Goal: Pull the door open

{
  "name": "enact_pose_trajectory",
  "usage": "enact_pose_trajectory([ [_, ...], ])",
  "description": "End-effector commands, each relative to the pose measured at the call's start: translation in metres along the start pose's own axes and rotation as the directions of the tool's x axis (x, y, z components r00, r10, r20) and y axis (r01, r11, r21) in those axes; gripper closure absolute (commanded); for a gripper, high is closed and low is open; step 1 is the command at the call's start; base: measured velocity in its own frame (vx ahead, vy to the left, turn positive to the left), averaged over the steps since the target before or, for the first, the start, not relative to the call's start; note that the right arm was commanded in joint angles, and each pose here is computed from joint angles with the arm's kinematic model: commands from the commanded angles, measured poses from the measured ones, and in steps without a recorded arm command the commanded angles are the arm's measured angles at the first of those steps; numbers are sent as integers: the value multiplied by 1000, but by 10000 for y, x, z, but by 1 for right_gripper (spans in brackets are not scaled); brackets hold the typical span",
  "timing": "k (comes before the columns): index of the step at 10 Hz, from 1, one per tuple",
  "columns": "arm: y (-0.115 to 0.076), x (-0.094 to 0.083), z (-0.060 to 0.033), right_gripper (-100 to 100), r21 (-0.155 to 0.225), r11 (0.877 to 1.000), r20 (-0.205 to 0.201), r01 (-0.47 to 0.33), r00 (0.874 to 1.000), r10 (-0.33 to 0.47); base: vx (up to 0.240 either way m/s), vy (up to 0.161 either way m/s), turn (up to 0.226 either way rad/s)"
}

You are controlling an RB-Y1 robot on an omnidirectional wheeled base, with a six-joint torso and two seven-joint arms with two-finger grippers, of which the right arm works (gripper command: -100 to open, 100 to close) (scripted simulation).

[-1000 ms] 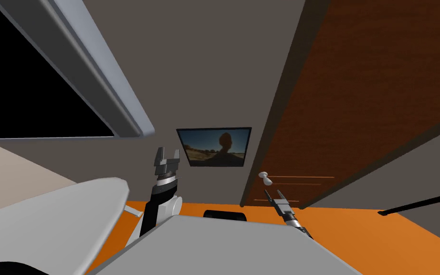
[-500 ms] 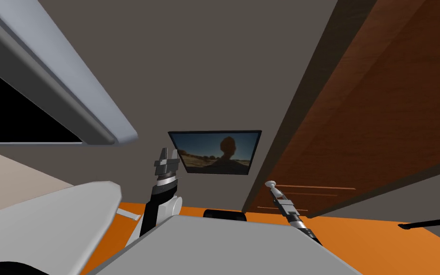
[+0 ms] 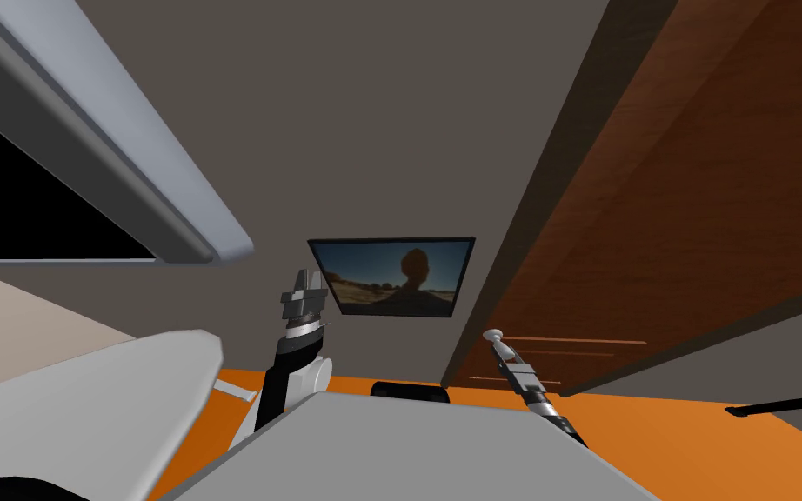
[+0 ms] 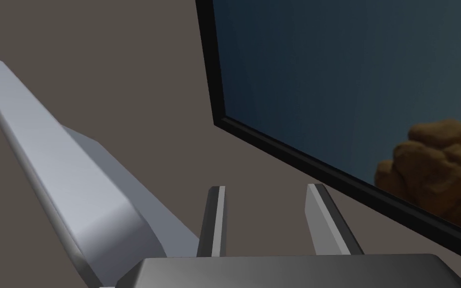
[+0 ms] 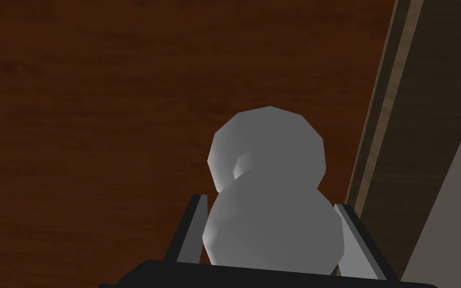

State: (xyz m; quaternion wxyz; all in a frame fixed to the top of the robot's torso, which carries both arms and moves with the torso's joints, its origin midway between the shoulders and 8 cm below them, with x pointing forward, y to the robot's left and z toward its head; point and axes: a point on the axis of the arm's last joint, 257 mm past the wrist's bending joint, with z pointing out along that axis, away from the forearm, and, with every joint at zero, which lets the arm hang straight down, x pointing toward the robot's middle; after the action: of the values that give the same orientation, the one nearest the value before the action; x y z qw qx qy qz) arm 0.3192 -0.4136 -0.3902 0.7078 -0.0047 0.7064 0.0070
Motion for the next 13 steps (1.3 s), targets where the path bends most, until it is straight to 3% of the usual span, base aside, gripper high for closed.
enact_pose_trajectory([
  [1, 3, -8, 21, 100, 3, 999, 4, -37, 999, 37, -37, -17, 45],
  [7, 14, -39, 107, 100, 11, 982, 24, -191, 981, 191, -69, -16, 42],
  [12, 28, -71, 203, 100, 15, 933, 47, -360, 932, 359, -61, -24, 53],
  [13, 28, -71, 203, 100, 14, 930, 47, -368, 929, 367, -42, -15, 31],
])
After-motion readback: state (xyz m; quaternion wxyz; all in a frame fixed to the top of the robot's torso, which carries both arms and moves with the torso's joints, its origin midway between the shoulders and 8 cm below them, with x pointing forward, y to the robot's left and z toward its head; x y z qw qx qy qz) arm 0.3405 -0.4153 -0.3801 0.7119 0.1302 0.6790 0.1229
